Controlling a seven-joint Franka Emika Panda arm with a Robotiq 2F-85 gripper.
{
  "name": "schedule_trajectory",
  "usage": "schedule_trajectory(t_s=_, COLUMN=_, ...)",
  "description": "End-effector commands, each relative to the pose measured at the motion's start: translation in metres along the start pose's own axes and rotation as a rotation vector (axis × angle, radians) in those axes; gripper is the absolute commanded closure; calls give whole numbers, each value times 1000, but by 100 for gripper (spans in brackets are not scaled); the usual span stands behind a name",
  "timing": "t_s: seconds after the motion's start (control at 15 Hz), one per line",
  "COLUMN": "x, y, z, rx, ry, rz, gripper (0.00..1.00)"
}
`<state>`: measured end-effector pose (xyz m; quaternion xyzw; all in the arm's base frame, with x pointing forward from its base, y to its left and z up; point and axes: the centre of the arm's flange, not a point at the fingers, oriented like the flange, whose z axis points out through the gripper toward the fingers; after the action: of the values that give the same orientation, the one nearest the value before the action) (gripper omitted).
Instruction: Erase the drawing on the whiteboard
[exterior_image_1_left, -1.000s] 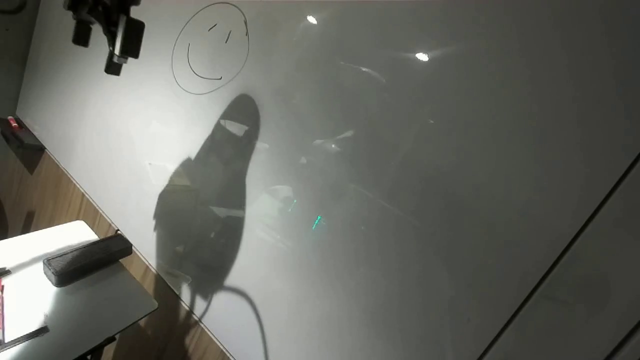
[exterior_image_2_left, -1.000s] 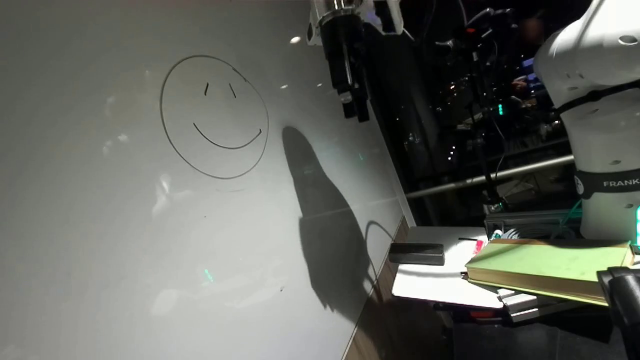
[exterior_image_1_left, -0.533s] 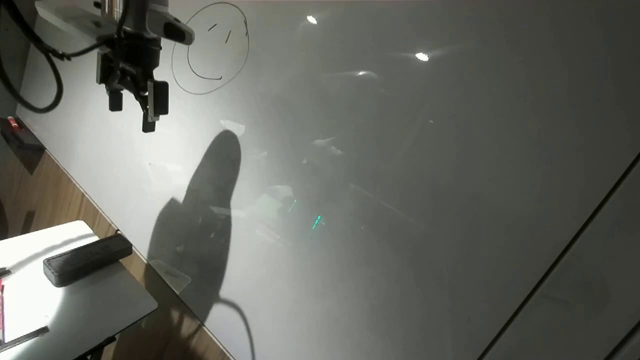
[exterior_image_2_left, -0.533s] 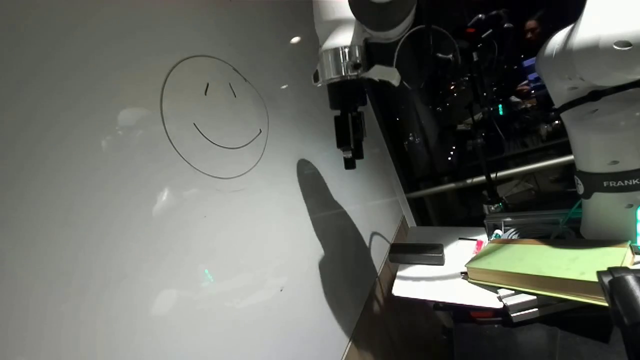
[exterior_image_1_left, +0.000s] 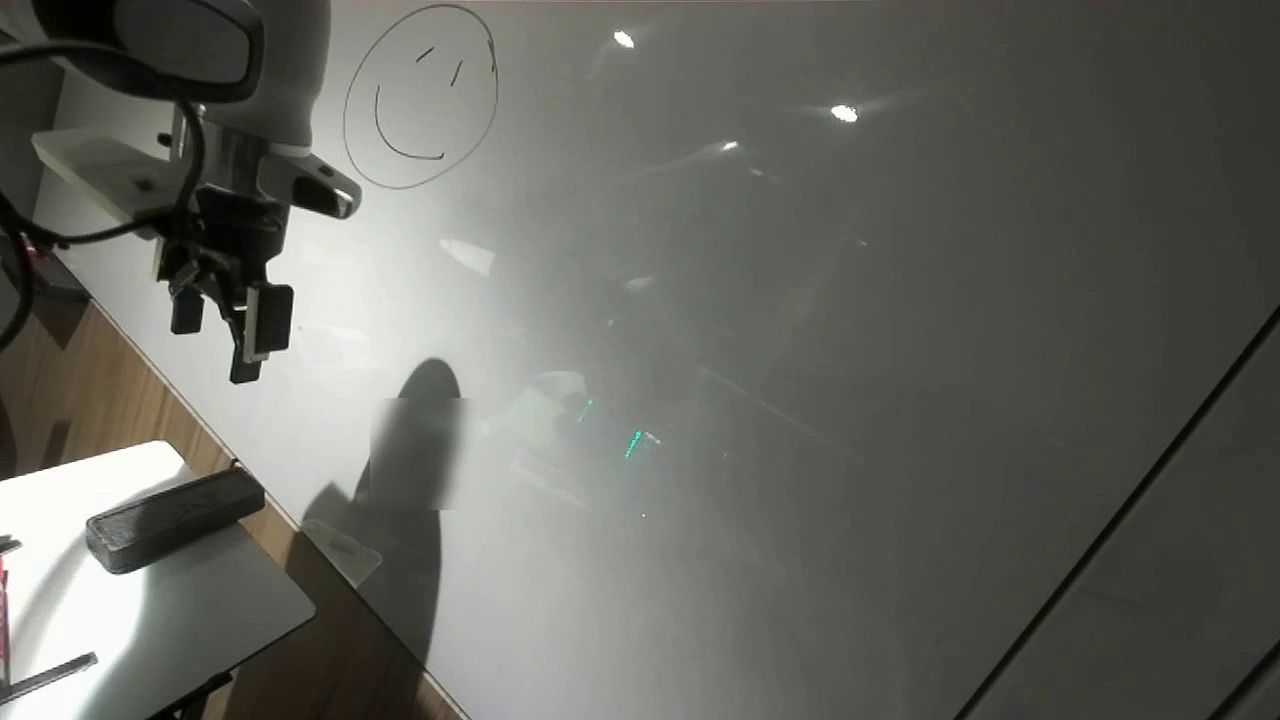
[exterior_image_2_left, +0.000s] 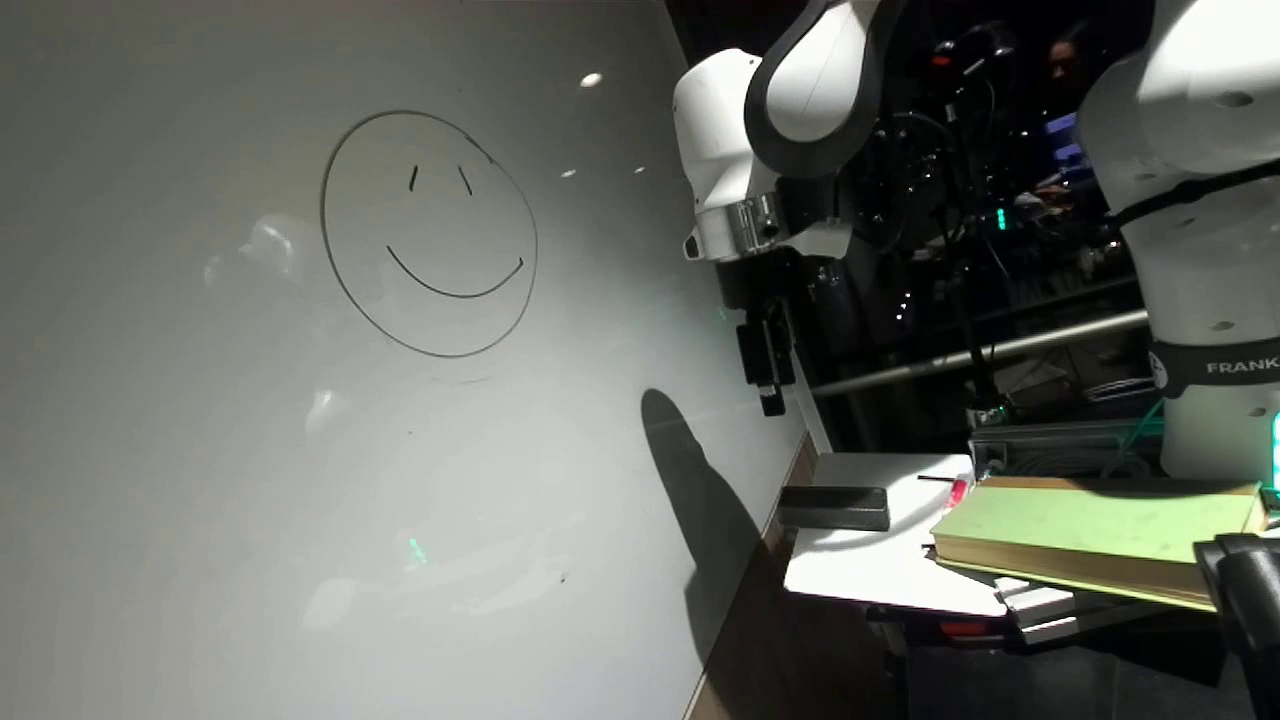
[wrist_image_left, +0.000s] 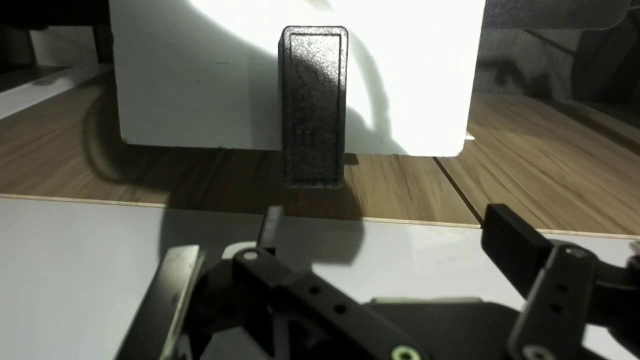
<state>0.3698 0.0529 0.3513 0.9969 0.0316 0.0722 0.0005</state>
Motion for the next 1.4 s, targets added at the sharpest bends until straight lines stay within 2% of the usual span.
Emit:
schedule_trajectory(t_s=0.0, x=3, y=11, z=52, rx=0, ry=-6, rz=33, gripper=0)
schedule_trajectory(t_s=0.33, x=-1, y=22, z=97, rx=-2, ry=-38, rz=51, gripper=0)
schedule_trajectory(t_s=0.87, x=-5, y=24, z=104, rx=-31, ry=15, rz=-5, gripper=0)
schedule_trajectory(t_s=1.33, x=-16, y=22, z=127, rx=-55, ry=-23, rz=-33, gripper=0)
